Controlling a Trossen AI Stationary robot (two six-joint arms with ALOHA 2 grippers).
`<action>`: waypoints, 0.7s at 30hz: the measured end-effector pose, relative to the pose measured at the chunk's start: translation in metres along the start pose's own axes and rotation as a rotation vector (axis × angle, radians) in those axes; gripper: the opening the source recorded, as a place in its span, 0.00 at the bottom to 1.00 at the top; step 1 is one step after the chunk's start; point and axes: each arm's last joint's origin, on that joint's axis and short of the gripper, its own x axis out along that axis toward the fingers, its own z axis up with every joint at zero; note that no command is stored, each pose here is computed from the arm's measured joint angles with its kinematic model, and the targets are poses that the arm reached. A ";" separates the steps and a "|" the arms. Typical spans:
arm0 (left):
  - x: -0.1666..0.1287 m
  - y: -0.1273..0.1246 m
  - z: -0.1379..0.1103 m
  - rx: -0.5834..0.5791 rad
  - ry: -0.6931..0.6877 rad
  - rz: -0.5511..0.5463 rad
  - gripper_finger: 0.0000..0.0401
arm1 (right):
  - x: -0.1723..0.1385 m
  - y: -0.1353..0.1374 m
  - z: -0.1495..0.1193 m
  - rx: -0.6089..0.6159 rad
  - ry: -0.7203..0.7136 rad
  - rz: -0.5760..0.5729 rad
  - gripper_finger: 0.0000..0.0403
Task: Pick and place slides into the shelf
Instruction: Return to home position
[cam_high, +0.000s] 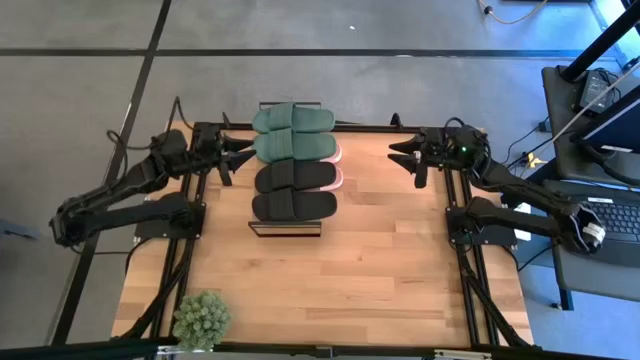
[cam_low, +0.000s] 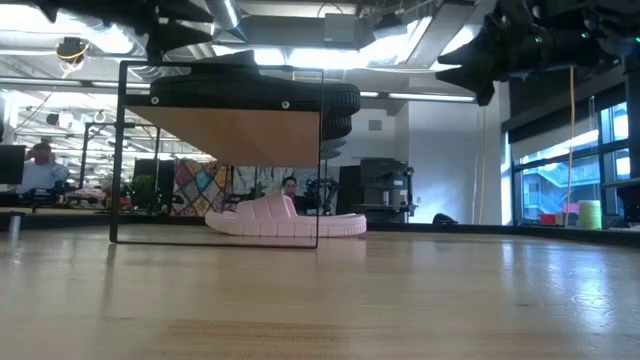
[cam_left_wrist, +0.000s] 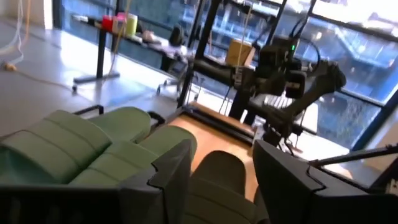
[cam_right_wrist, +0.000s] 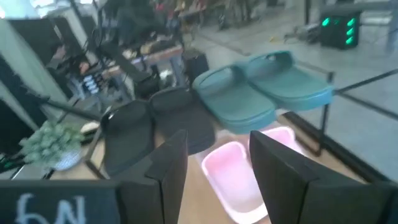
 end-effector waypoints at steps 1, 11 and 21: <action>-0.003 0.001 -0.006 0.002 -0.022 -0.003 0.41 | -0.003 0.000 -0.003 -0.005 -0.019 -0.005 0.43; -0.032 0.007 -0.036 0.072 -0.155 -0.013 0.41 | -0.021 -0.006 -0.047 0.039 -0.204 0.013 0.43; -0.037 0.008 -0.042 0.148 -0.160 -0.008 0.41 | -0.028 -0.008 -0.072 -0.091 -0.268 -0.046 0.43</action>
